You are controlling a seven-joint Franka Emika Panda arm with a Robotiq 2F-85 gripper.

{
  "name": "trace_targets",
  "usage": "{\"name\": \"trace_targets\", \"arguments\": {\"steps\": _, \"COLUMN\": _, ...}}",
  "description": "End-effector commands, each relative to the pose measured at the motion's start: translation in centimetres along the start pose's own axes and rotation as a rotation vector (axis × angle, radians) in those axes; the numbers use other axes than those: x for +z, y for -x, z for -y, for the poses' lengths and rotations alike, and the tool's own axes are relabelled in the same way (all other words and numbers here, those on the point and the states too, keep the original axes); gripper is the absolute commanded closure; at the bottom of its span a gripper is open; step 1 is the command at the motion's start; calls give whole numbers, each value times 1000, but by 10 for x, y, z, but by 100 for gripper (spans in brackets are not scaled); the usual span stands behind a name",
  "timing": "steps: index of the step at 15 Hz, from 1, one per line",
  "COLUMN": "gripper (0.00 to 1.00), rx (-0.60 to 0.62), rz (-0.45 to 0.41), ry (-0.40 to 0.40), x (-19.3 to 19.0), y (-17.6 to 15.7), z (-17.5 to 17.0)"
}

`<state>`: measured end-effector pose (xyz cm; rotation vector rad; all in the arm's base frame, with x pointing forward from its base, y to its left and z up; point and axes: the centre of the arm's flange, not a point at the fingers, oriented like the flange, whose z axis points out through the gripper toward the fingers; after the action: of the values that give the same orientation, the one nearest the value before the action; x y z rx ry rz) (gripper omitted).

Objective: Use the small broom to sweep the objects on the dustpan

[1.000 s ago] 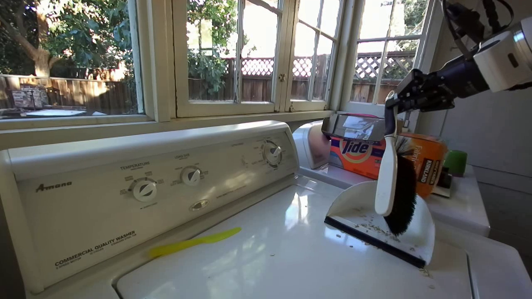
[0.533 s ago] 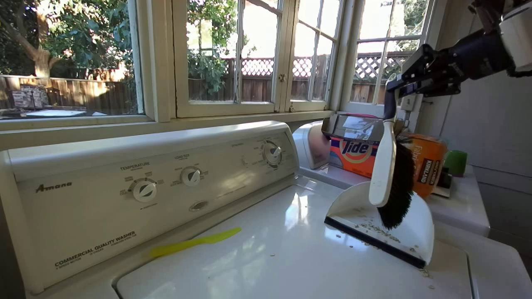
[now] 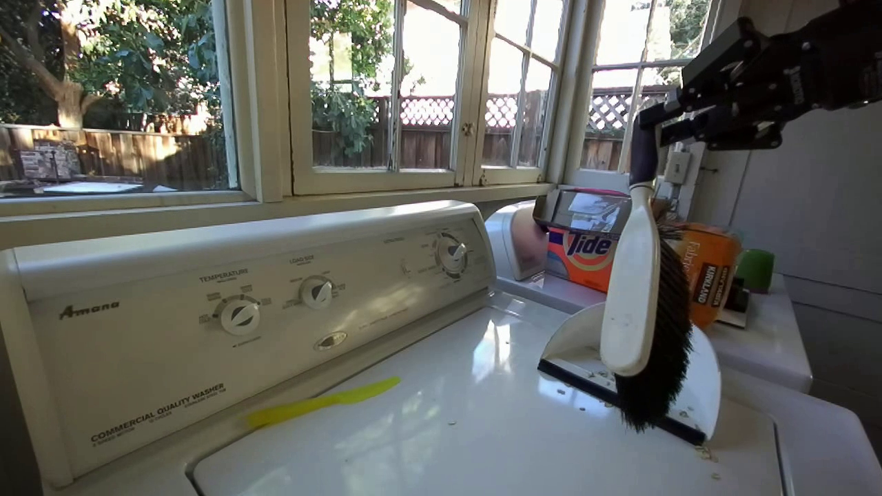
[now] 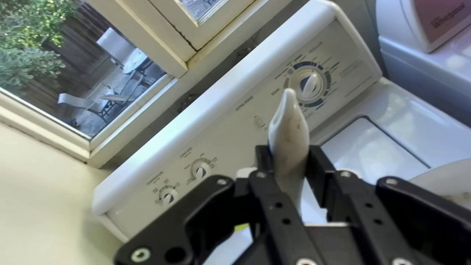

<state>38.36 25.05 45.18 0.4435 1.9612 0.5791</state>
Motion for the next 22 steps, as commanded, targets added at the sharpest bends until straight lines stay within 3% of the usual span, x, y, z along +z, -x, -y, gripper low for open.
{"name": "trace_targets", "arguments": {"steps": 1, "gripper": 93, "rx": 41, "rz": -61, "ry": 100, "x": 8, "y": -35, "z": -7}}
{"name": "trace_targets", "arguments": {"steps": 11, "gripper": 93, "rx": 33, "rz": -214, "ry": 208, "x": 22, "y": -94, "z": -11}}
{"name": "trace_targets", "arguments": {"steps": 22, "gripper": 93, "rx": 29, "rz": -273, "ry": 156, "x": 45, "y": -121, "z": -4}}
